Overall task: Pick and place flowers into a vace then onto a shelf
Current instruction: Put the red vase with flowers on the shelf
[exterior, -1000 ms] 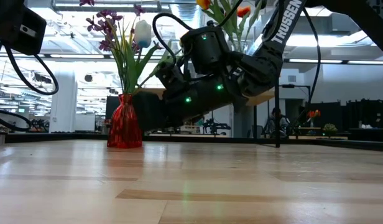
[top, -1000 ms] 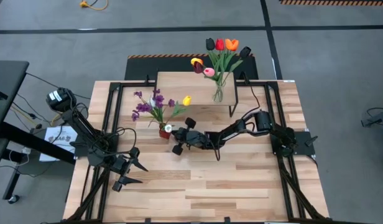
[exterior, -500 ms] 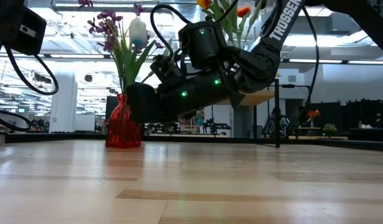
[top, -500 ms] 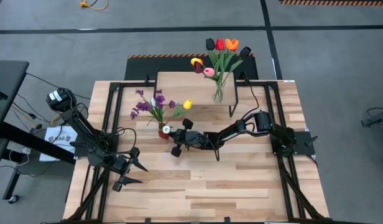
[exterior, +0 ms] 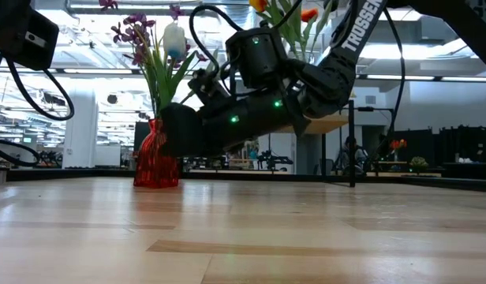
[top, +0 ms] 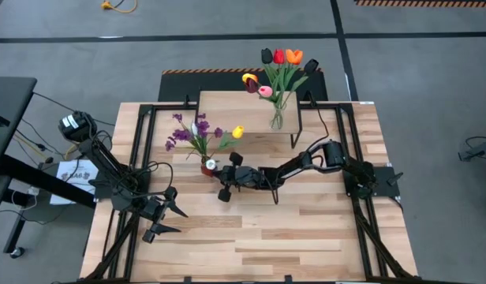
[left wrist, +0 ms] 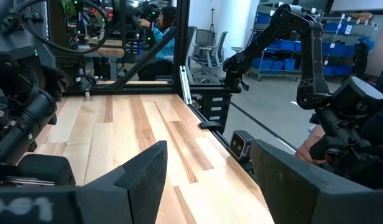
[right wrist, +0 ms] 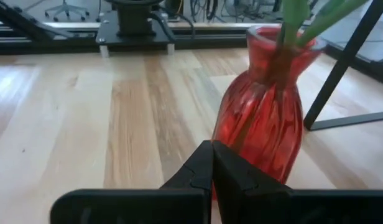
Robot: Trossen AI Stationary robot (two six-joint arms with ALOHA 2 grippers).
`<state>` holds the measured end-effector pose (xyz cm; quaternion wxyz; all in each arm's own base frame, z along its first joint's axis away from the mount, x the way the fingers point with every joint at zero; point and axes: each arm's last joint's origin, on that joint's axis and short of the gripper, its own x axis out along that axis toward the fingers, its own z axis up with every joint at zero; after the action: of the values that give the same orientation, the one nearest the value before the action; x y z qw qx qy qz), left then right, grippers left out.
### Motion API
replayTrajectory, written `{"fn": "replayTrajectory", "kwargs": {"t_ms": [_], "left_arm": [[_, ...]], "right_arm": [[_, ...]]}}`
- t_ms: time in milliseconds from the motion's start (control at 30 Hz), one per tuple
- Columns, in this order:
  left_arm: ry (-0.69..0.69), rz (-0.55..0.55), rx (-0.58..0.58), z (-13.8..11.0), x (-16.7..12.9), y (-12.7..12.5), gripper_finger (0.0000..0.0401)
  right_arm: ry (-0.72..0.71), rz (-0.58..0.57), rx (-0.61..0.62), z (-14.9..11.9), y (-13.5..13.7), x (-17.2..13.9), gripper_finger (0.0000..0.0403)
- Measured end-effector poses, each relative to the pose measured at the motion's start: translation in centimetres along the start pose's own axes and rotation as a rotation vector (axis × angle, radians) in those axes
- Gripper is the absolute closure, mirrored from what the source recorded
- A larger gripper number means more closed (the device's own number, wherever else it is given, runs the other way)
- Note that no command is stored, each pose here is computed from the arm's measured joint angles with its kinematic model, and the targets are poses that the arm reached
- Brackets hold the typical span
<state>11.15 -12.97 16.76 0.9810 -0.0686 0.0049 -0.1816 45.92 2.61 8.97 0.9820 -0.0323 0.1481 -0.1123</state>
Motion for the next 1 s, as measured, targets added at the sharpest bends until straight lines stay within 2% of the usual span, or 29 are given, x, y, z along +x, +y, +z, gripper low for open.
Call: {"fn": "replayTrajectory", "kwargs": {"t_ms": [300, 733, 867, 1000], "left_arm": [[0.000, 0.000, -0.001, 0.0, 0.0, 0.0, 0.0179], [-0.001, 0.000, -0.001, 0.0, 0.0, 0.0, 0.0179], [-0.001, 0.000, -0.001, 0.0, 0.0, 0.0, 0.0179], [0.002, 0.000, 0.003, 0.0, 0.0, 0.0, 0.0179]], "right_arm": [[0.018, -0.004, 0.001, -0.2, -0.8, 0.3, 0.0403], [0.026, 0.024, -0.024, 0.4, -0.6, 0.6, 0.0403], [0.048, 0.037, -0.040, 0.2, 0.1, 0.4, 0.0403], [0.072, 0.072, -0.069, -0.1, 1.9, -0.2, 0.0403]]}}
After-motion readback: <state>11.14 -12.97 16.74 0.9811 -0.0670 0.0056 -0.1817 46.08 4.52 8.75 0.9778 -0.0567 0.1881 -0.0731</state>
